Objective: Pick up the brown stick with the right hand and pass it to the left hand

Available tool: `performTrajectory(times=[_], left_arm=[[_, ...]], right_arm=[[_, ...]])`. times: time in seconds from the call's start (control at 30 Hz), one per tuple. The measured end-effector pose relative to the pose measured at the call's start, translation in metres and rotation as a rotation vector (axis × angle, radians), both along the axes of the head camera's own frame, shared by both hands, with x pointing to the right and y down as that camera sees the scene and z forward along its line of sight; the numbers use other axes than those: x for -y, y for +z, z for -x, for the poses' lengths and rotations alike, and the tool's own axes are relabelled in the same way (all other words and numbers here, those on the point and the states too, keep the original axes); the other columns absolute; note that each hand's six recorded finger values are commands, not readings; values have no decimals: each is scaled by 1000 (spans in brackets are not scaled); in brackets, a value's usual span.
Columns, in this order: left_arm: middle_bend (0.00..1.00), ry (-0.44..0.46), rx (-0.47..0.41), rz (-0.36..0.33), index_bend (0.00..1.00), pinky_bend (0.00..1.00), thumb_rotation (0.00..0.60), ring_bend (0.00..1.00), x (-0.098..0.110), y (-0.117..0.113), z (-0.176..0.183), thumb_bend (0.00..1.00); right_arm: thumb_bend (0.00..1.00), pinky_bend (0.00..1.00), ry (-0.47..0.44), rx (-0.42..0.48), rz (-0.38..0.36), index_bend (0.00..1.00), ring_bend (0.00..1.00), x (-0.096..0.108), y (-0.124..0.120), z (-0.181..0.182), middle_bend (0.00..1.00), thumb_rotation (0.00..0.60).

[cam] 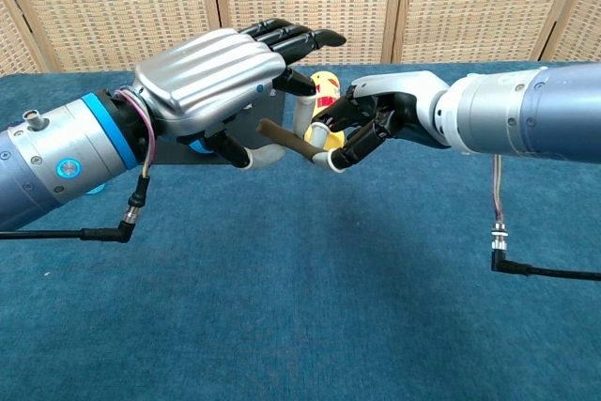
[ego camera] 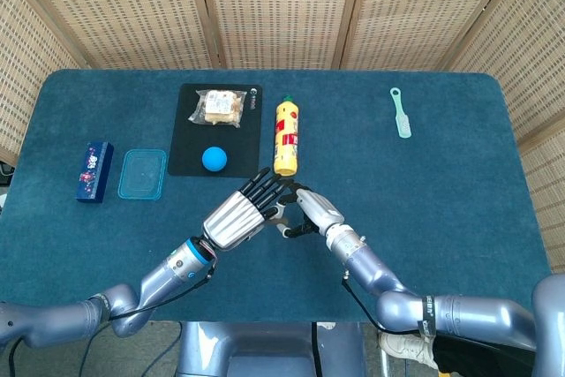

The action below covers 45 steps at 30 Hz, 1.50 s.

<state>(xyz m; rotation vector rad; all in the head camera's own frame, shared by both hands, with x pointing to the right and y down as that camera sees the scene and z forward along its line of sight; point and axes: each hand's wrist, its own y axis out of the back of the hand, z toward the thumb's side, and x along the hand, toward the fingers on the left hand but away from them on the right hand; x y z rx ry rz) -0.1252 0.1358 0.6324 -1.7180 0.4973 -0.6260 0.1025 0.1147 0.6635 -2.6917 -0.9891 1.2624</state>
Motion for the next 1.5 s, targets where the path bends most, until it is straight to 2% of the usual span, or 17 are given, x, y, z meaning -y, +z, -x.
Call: performTrajectory(times=[0.4, 0.87, 1.07, 1.5], left_arm=[[0, -6, 6, -5, 566, 0, 600, 0, 1, 3, -1, 379], [0, -26, 13, -39, 683, 0, 600, 0, 5, 6, -4, 577], [0, -28, 16, -41, 772, 0, 600, 0, 6, 7, -6, 579], [0, -49, 46, -79, 821, 0, 600, 0, 15, 10, -1, 578]], right_arm=[[556, 0, 1, 1, 2, 762, 0, 0, 0, -2, 145, 600], [556, 0, 6, 6, 6, 763, 0, 1, 0, -5, 146, 600], [556, 0, 8, 8, 7, 764, 0, 2, 0, -7, 146, 600], [556, 0, 30, 14, -6, 767, 0, 10, -5, -16, 148, 600]])
